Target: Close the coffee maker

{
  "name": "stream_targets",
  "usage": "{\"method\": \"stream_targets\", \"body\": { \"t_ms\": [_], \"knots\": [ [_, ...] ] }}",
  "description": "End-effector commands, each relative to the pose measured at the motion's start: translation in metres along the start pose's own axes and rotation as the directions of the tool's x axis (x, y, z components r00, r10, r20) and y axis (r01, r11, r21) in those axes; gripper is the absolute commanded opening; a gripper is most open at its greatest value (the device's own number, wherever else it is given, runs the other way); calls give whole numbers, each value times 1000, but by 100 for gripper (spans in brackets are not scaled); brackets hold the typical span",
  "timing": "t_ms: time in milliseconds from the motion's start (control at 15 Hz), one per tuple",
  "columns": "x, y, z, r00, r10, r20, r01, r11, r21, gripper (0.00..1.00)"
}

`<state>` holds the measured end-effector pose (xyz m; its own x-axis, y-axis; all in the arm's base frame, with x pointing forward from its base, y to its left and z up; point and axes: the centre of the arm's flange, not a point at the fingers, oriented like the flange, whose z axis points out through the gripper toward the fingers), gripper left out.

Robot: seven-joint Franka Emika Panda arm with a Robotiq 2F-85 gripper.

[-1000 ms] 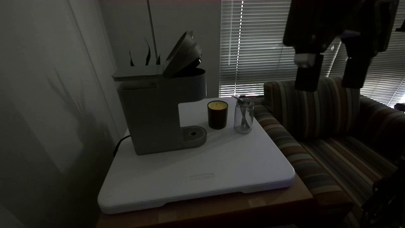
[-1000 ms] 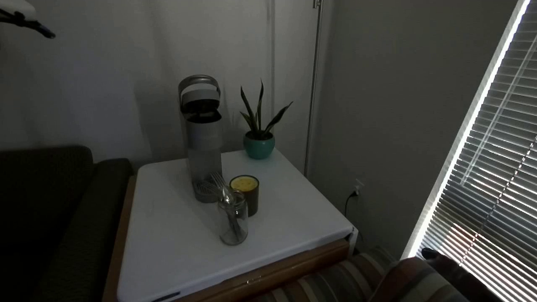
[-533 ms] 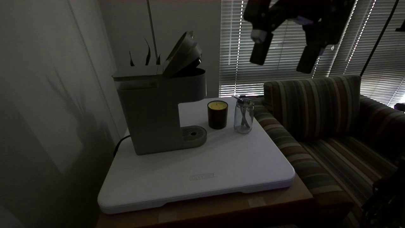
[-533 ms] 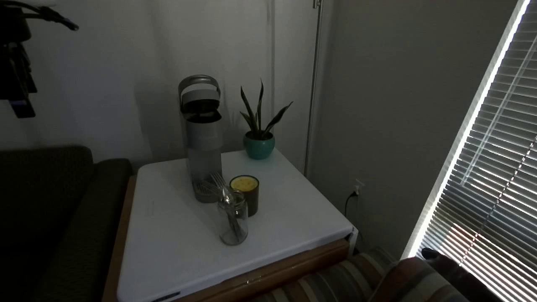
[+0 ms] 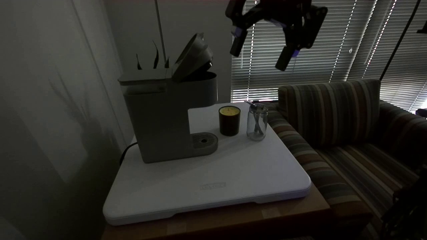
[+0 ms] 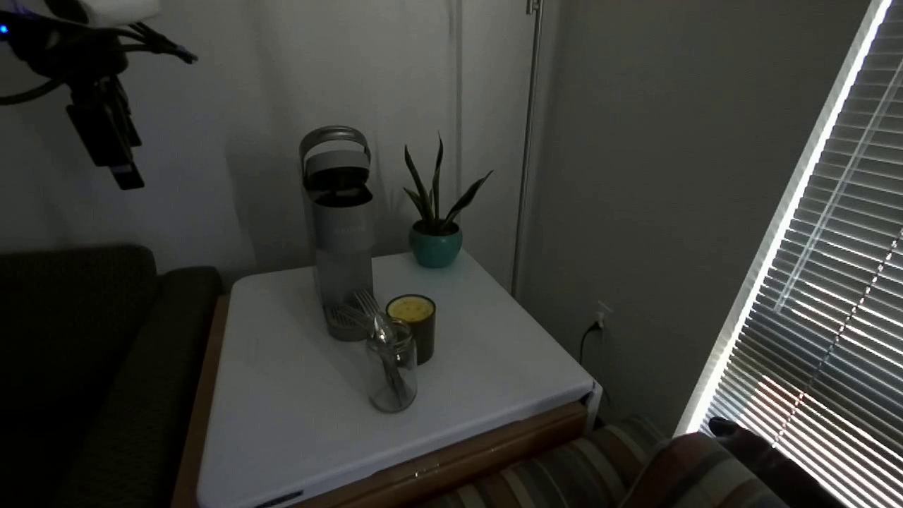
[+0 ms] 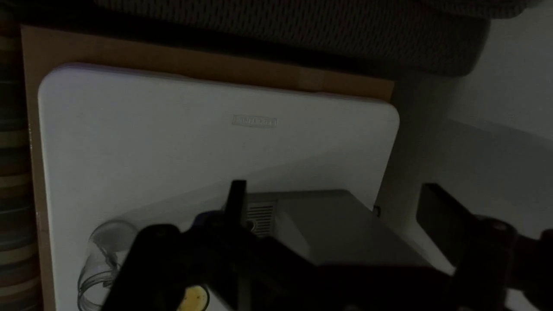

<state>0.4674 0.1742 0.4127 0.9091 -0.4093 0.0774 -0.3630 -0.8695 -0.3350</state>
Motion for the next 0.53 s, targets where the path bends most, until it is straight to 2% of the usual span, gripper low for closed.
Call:
{"method": "stream_targets", "body": {
  "t_ms": [0, 333, 467],
  "knots": [
    [1, 0, 1, 1000, 1, 1, -1, 1000, 0, 100],
    [1, -3, 2, 1000, 0, -6, 0, 1000, 11, 100],
    [11, -4, 5, 1000, -12, -26, 12, 999, 30, 100]
  ]
}}
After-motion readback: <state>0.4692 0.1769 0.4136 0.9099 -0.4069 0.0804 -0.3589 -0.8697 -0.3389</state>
